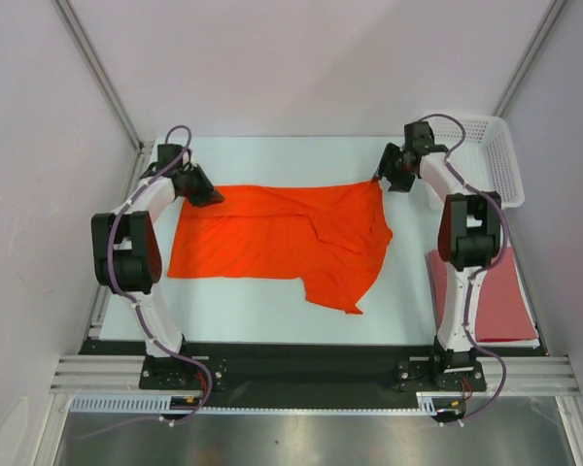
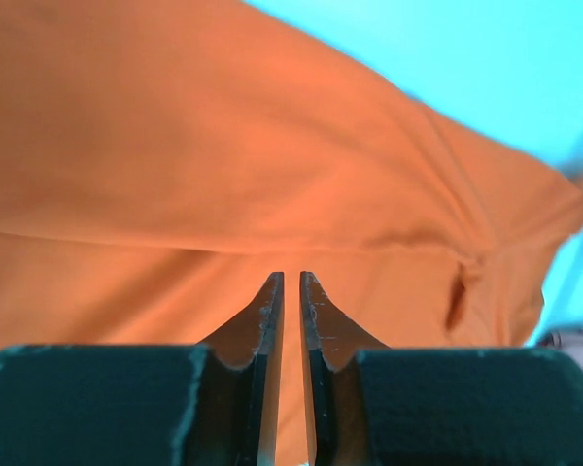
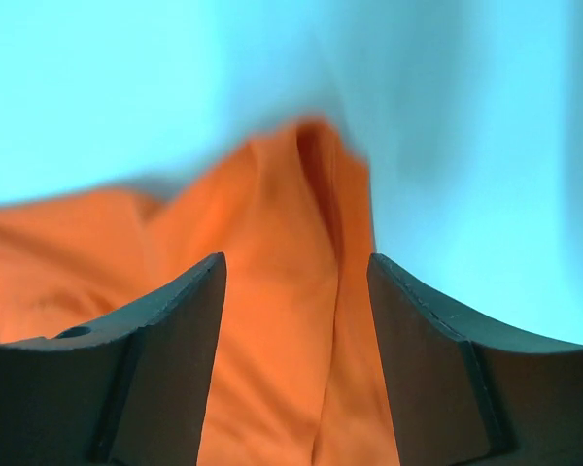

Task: Fold and stack the t-shirts
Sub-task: Fold the tshirt

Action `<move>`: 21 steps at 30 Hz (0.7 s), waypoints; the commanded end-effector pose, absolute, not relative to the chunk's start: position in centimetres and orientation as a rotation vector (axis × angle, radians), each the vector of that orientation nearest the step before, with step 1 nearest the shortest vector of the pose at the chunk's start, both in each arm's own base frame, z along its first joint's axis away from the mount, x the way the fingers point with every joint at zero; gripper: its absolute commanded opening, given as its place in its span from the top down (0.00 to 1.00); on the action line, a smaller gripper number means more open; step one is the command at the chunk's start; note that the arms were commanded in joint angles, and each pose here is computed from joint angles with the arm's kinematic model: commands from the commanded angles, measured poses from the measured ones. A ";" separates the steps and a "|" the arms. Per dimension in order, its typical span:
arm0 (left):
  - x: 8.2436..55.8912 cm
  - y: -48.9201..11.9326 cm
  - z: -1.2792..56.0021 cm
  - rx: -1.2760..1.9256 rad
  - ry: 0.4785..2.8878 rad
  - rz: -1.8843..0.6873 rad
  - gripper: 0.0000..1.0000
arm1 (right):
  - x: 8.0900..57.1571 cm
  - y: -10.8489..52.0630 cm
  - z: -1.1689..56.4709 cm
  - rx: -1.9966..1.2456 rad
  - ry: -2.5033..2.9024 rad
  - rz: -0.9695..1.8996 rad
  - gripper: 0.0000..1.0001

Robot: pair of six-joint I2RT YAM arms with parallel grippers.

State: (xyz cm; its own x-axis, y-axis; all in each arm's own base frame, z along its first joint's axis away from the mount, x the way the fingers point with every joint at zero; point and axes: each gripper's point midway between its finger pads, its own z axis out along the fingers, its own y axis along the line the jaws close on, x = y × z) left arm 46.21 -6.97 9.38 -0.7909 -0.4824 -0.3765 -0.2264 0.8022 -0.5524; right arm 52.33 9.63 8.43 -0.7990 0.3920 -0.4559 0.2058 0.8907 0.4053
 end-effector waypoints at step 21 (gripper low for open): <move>48.2 1.4 1.2 -0.800 2.517 -0.544 0.84 | 55.4 4.4 1.4 0.584 2.551 0.107 1.00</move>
